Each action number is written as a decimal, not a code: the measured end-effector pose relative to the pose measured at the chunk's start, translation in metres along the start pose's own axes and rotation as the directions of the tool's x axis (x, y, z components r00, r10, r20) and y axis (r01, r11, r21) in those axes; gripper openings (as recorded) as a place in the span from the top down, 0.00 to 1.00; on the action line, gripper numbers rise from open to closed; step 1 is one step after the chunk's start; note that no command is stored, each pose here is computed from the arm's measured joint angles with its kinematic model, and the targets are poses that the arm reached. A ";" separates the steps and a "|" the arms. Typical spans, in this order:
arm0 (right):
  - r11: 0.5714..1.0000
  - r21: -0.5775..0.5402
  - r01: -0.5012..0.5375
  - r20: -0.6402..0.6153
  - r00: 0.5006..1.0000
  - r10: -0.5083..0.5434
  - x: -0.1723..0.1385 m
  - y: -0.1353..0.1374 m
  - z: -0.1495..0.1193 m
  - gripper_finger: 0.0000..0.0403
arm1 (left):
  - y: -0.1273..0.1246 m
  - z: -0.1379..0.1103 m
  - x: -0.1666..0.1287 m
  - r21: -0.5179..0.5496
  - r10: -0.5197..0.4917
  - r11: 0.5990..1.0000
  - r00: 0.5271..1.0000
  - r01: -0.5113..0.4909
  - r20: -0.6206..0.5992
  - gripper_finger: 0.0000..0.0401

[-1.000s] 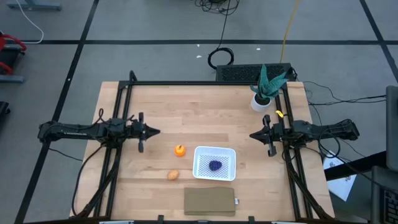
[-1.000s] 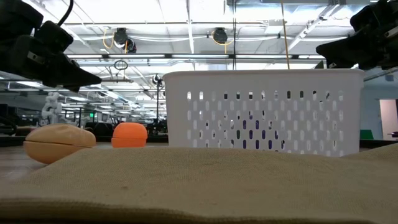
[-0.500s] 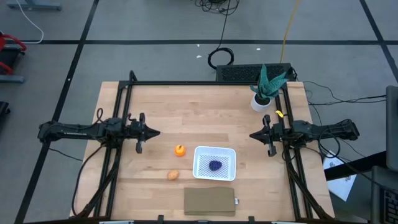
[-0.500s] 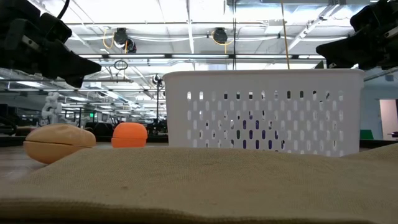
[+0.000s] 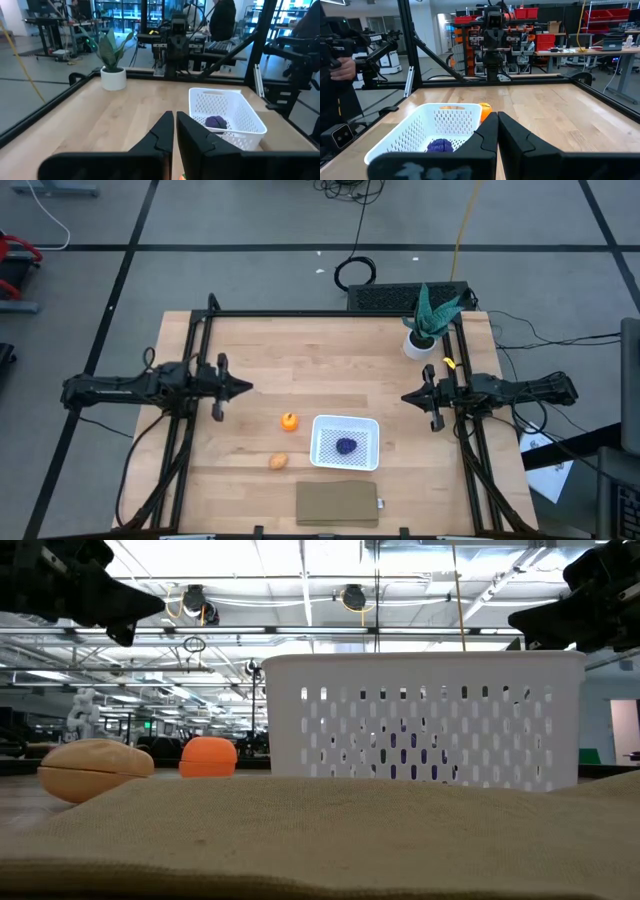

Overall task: Pick and placing Produce into tupperware
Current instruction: Put the orange into the white basket

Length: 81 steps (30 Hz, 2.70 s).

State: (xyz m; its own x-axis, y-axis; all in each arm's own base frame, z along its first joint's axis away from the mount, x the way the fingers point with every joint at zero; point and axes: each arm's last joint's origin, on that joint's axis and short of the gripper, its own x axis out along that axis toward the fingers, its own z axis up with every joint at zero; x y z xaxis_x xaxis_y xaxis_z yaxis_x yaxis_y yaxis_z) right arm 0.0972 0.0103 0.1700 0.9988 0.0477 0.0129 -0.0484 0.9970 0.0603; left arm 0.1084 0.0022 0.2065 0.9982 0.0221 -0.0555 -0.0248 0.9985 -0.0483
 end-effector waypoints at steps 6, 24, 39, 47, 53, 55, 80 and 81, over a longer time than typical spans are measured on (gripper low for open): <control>1.000 -0.019 0.000 0.000 1.000 0.000 0.000 0.000 0.000 1.00 | 0.000 0.001 0.000 -0.004 0.010 1.000 1.000 -0.010 -0.004 0.94; 1.000 -0.019 0.000 0.000 1.000 0.000 0.000 0.000 0.000 1.00 | -0.006 0.008 0.001 -0.004 -0.029 1.000 0.998 0.030 0.060 0.94; 1.000 -0.016 0.001 -0.001 1.000 -0.001 0.000 0.000 0.000 1.00 | -0.021 0.043 0.032 0.012 0.004 1.000 0.994 -0.003 -0.106 0.94; 1.000 -0.018 0.001 -0.001 1.000 -0.001 0.000 0.000 0.000 1.00 | -0.032 0.067 0.054 0.010 -0.017 1.000 0.969 0.020 -0.247 0.94; 1.000 -0.018 0.001 -0.001 1.000 -0.001 0.000 0.000 0.000 1.00 | -0.037 0.083 0.069 -0.020 -0.015 1.000 0.954 0.009 -0.300 0.94; 1.000 -0.018 0.001 -0.001 1.000 -0.001 0.000 0.000 0.000 1.00 | -0.038 0.087 0.074 -0.035 -0.014 0.999 0.952 0.004 -0.306 0.94; 1.000 -0.019 0.001 -0.004 1.000 -0.001 0.000 0.000 0.000 1.00 | -0.050 0.097 0.127 0.028 0.065 0.998 0.709 -0.063 -0.703 0.94; 1.000 -0.019 0.001 -0.007 1.000 -0.001 0.000 0.000 -0.001 1.00 | -0.050 0.099 0.128 0.035 0.070 0.997 0.697 -0.064 -0.714 0.94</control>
State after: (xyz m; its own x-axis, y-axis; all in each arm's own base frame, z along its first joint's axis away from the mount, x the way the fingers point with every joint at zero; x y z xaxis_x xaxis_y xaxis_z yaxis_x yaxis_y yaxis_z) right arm 0.0973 0.0103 0.1694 0.9989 0.0471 0.0063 -0.0473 0.9980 0.0415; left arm 0.2424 -0.0404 0.3001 0.6548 0.0494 -0.7542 -0.0862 0.9962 -0.0096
